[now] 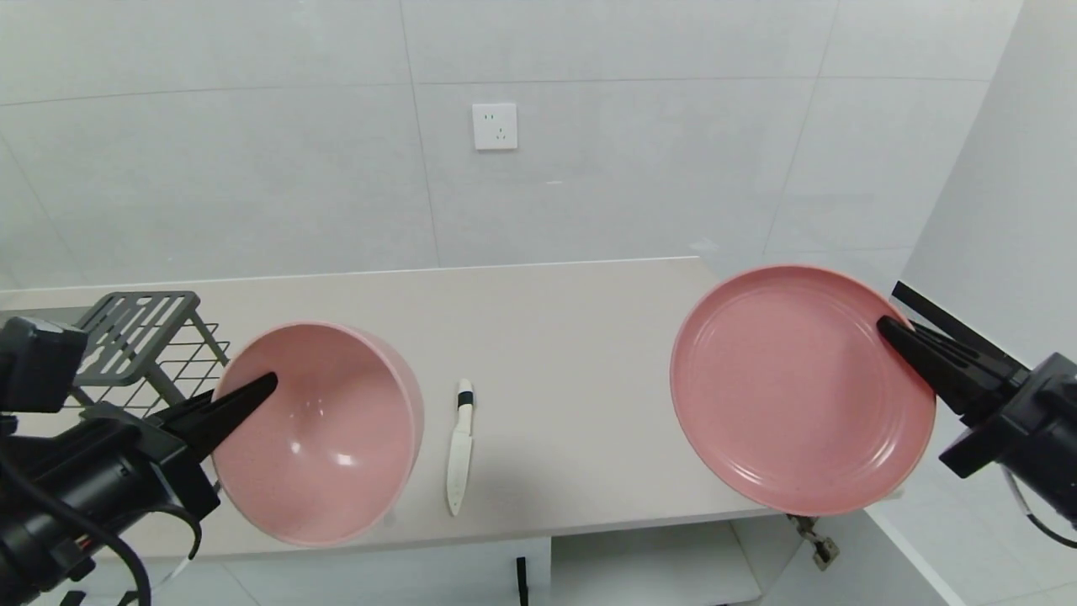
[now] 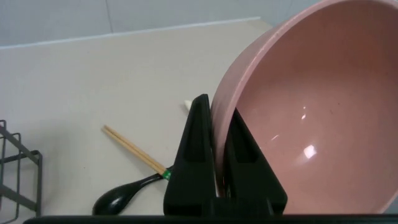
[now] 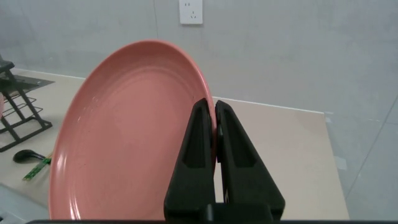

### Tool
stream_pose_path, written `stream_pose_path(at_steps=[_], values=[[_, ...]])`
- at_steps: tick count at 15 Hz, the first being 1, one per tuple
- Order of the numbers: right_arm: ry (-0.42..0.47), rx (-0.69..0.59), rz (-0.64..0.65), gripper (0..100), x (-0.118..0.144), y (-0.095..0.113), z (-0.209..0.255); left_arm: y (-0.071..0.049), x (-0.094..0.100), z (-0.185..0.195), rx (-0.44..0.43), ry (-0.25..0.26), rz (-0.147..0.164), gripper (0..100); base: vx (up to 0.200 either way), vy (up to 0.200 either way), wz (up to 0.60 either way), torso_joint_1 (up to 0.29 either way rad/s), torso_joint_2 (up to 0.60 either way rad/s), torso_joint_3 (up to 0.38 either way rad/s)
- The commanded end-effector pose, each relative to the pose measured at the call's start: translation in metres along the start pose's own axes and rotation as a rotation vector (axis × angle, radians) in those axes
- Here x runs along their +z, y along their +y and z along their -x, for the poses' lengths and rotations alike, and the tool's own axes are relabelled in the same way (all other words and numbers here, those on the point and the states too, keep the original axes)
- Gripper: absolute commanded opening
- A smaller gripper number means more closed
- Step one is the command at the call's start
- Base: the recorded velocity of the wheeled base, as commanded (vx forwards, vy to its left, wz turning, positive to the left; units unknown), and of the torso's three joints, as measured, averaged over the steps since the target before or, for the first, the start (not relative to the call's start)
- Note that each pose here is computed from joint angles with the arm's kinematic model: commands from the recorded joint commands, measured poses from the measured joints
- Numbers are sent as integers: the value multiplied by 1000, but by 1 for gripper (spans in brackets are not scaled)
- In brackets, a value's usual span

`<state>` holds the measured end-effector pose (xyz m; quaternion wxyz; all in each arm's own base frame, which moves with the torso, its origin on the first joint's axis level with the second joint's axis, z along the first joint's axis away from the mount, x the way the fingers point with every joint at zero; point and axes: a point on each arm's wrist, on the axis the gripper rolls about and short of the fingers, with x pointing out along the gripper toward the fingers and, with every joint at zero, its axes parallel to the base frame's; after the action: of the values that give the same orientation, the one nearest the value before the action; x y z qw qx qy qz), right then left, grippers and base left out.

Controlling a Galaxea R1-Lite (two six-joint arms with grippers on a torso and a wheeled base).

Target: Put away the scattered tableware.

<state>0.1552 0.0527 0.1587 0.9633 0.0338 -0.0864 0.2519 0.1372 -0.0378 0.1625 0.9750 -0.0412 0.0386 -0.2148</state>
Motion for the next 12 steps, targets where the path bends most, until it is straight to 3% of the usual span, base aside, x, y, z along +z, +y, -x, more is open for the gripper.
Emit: stream_pose_path(at_steps=[1, 4, 8, 12], values=[[1, 2, 1, 0, 0, 0, 0, 0, -3, 0, 0, -2, 0, 0, -200, 0, 0, -12, 7, 7], [4, 5, 3, 0, -1, 1, 0, 0, -4, 1, 1, 6, 0, 0, -200, 0, 0, -4, -2, 2], [0, 3, 27, 0, 0, 0, 0, -1, -6, 2, -8, 8, -3, 0, 0, 0, 0, -3, 14, 13], [6, 5, 38, 0, -1, 1, 1, -5, -8, 2, -40, 17, -3, 0, 0, 0, 0, -161, 360, 187]])
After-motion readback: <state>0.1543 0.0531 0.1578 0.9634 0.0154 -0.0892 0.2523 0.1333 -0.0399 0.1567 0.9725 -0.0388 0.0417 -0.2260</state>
